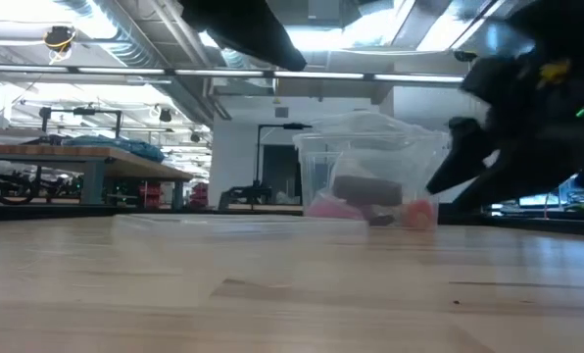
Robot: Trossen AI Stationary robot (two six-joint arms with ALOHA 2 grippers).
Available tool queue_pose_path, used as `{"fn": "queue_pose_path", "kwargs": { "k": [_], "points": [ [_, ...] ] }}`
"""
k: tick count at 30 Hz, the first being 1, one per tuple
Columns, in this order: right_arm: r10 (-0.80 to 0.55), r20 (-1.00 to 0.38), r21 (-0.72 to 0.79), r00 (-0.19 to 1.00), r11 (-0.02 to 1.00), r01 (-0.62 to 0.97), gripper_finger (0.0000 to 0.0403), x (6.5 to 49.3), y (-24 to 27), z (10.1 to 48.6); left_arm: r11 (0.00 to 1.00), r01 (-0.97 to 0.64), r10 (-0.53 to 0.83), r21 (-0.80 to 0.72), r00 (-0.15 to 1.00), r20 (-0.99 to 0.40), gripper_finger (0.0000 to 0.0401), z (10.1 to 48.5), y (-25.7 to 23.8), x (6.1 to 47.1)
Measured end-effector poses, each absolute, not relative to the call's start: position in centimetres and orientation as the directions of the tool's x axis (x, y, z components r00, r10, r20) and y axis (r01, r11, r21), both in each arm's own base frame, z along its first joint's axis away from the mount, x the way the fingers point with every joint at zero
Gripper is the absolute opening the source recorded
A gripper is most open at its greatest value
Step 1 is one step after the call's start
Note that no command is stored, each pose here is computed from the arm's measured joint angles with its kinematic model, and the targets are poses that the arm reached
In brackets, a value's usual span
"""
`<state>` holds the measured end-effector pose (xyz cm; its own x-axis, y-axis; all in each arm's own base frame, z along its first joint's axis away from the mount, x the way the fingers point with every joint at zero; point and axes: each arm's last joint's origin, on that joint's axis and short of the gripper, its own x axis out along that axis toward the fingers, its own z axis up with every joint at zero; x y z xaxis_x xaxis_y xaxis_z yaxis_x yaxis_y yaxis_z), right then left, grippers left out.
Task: Roll bandage
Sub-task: Close the transparent bin
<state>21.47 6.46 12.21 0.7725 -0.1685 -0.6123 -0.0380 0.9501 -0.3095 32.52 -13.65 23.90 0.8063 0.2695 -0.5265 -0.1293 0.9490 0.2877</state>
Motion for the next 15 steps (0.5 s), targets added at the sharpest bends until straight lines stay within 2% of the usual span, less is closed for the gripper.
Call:
{"fn": "queue_pose_path", "kwargs": {
  "k": [3, 8, 12, 15],
  "points": [
    [-0.126, -0.604, -0.260, 0.787, 0.964, -0.046, 0.0275, 20.6, 7.4, 13.5, 0.959, -0.156, 0.265, 0.238, 0.799, -0.540, 0.0018, 23.9, -13.2, 32.6],
    [-0.098, -0.564, -0.220, 0.820, 0.975, -0.034, 0.0275, 20.3, 7.7, 15.5, 0.957, -0.224, 0.289, 0.183, 0.759, -0.584, 0.0098, 24.2, -12.3, 32.6],
    [-0.090, -0.479, -0.227, 0.873, 0.973, -0.025, 0.0275, 21.1, 7.4, 16.3, 0.927, -0.325, 0.361, 0.186, 0.644, -0.675, 0.0164, 23.3, -10.4, 32.0],
    [-0.095, -0.444, -0.267, 0.891, 0.963, -0.030, 0.0275, 22.1, 6.6, 16.3, 0.888, -0.400, 0.425, 0.226, 0.528, -0.735, 0.0192, 22.4, -8.8, 31.3]
  ]
}}
